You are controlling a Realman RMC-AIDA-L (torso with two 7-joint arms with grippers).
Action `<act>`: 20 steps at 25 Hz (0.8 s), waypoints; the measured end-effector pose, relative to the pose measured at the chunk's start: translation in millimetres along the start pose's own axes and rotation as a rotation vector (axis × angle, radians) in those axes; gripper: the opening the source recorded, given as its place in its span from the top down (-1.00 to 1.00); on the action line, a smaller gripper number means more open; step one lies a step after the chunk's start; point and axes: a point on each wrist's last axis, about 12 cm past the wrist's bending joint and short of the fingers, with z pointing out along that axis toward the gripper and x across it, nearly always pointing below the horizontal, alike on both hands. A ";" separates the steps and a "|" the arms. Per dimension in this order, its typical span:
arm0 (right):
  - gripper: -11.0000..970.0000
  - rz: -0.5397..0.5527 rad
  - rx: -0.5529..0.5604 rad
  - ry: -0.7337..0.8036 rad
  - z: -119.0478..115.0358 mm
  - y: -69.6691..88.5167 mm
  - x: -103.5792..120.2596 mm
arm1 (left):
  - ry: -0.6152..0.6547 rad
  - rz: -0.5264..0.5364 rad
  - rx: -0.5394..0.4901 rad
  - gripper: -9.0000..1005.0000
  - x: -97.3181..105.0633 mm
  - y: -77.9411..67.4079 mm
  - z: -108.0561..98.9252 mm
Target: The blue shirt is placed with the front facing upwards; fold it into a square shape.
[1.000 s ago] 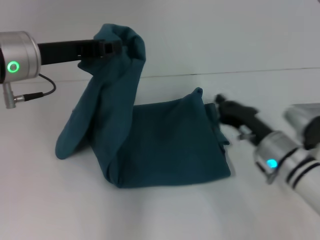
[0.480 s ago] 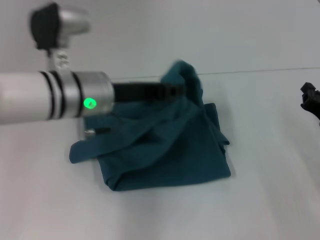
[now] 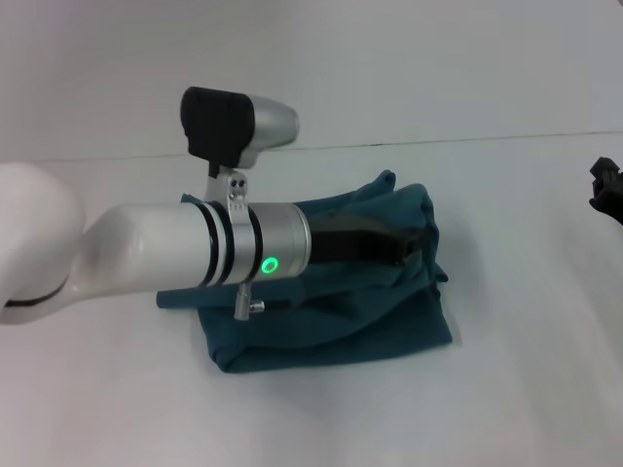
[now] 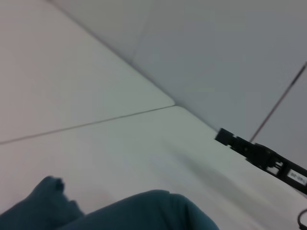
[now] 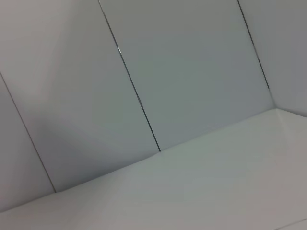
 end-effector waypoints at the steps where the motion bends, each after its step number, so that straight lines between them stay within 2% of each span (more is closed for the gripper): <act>1: 0.96 -0.001 -0.001 0.000 0.4 -0.3 -0.7 | -0.005 0.024 0.006 0.78 1.0 -1.4 1.5; 5: 0.96 -0.004 0.003 0.004 1.5 -1.3 -1.8 | -0.046 0.084 -0.024 0.78 1.8 0.8 3.0; 10: 0.96 0.007 0.015 0.002 -0.2 -4.1 -1.9 | -0.104 0.200 -0.027 0.45 1.0 -1.5 3.7; 14: 0.96 0.040 0.025 -0.023 -5.2 -12.3 -7.2 | -0.188 0.308 -0.041 0.14 -3.1 -2.5 -3.9; 18: 0.96 0.067 -0.021 -0.068 -11.5 -24.4 -27.8 | -0.330 0.381 -0.090 -0.18 -6.3 4.8 -24.3; 20: 0.91 0.044 -0.097 -0.073 -13.2 -27.7 -44.5 | -0.411 0.409 -0.110 -0.35 -5.5 11.2 -35.8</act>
